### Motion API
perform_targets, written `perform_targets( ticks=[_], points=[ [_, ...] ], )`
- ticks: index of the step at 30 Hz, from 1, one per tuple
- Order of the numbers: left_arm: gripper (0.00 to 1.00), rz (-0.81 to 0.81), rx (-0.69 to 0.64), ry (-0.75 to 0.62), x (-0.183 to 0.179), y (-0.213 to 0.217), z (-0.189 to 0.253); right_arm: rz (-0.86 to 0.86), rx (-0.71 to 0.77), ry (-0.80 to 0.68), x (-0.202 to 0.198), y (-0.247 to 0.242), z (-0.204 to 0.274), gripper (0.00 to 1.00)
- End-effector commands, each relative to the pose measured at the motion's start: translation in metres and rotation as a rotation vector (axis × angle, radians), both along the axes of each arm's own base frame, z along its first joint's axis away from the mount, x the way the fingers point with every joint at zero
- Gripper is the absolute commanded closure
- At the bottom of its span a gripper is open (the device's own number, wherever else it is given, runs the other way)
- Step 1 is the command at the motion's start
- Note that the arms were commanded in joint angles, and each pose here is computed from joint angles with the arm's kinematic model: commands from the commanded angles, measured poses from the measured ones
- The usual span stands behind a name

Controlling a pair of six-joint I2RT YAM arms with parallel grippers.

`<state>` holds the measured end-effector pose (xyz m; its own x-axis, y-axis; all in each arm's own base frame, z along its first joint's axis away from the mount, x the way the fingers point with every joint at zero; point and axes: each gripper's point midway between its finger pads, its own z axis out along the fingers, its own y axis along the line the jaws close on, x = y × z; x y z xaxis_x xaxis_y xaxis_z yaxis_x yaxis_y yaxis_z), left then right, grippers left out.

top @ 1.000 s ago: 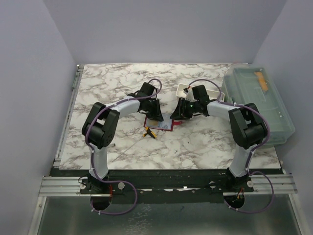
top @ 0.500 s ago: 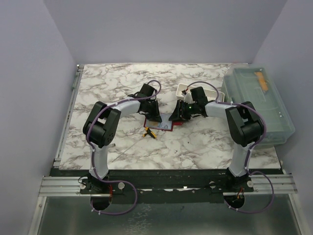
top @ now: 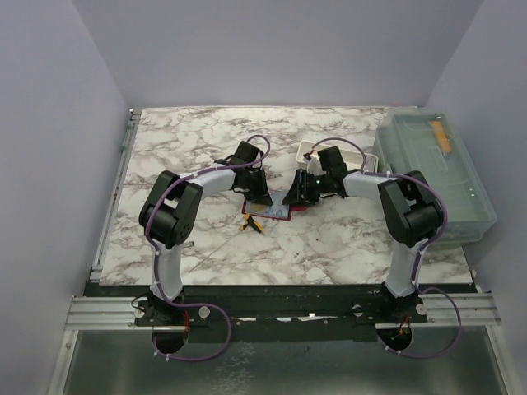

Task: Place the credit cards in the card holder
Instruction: Insert the credit card into the card holder.

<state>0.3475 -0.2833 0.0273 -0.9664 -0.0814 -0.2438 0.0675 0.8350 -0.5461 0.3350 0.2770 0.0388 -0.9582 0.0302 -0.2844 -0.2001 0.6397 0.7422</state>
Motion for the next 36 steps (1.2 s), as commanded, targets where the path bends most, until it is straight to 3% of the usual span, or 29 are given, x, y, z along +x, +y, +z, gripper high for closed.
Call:
perform_targets(
  ticks=[1, 16, 36],
  points=[
    [0.9, 0.014, 0.088, 0.054, -0.013, 0.018, -0.029, 0.015, 0.008, -0.007, -0.004, 0.006, 0.007, 0.58],
    [0.92, 0.006, 0.077, 0.049, -0.013, 0.016, -0.025, -0.002, -0.061, -0.009, -0.012, -0.002, 0.008, 0.54],
    [0.94, 0.003, 0.074, 0.054, -0.014, 0.016, -0.026, 0.014, -0.037, -0.012, -0.018, 0.004, 0.013, 0.53]
  ],
)
